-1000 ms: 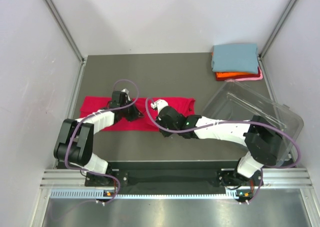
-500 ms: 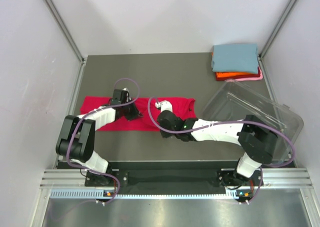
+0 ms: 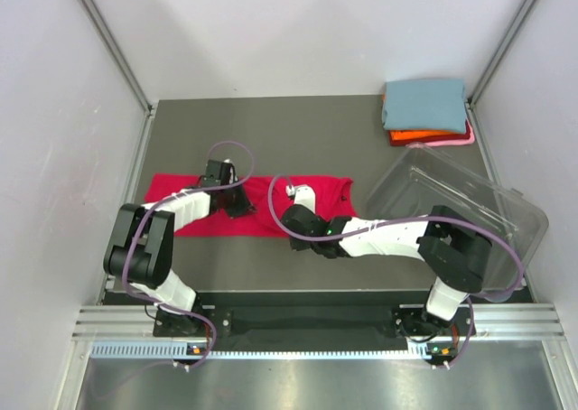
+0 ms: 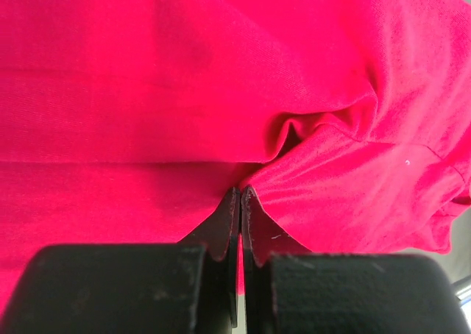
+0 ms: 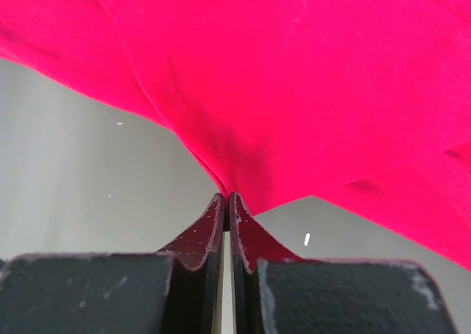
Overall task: Fold and stack the t-shirts
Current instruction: Fold the tshirt
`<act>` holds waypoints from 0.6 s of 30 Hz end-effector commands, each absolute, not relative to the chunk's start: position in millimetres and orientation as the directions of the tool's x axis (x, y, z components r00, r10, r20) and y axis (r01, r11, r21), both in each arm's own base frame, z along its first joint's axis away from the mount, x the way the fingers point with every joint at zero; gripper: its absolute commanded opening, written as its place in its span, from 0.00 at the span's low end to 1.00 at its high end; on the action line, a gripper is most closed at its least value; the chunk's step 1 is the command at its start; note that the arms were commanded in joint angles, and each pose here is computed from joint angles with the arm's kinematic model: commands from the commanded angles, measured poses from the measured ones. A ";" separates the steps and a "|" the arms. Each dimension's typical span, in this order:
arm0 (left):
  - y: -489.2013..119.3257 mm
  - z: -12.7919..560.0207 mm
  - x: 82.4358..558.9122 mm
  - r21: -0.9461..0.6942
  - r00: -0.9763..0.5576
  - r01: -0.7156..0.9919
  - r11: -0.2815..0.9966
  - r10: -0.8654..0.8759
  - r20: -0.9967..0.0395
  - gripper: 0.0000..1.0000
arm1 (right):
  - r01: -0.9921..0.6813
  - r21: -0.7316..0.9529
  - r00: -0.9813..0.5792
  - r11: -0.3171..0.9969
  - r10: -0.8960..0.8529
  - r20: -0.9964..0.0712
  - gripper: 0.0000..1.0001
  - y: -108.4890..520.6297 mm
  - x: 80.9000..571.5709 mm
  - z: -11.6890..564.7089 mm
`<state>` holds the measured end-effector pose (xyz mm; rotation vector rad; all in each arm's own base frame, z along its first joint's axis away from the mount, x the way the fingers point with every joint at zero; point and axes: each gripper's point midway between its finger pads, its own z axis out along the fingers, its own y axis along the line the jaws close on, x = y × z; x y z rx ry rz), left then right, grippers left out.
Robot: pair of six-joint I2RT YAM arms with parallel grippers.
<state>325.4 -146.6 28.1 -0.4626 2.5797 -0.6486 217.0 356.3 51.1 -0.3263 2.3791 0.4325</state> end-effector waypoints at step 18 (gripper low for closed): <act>-149.1 74.4 326.9 -0.530 -0.817 -0.182 0.828 -0.427 -0.387 0.00 | -0.371 0.150 -0.648 0.917 -0.140 -0.749 0.00 370.3 203.1 83.1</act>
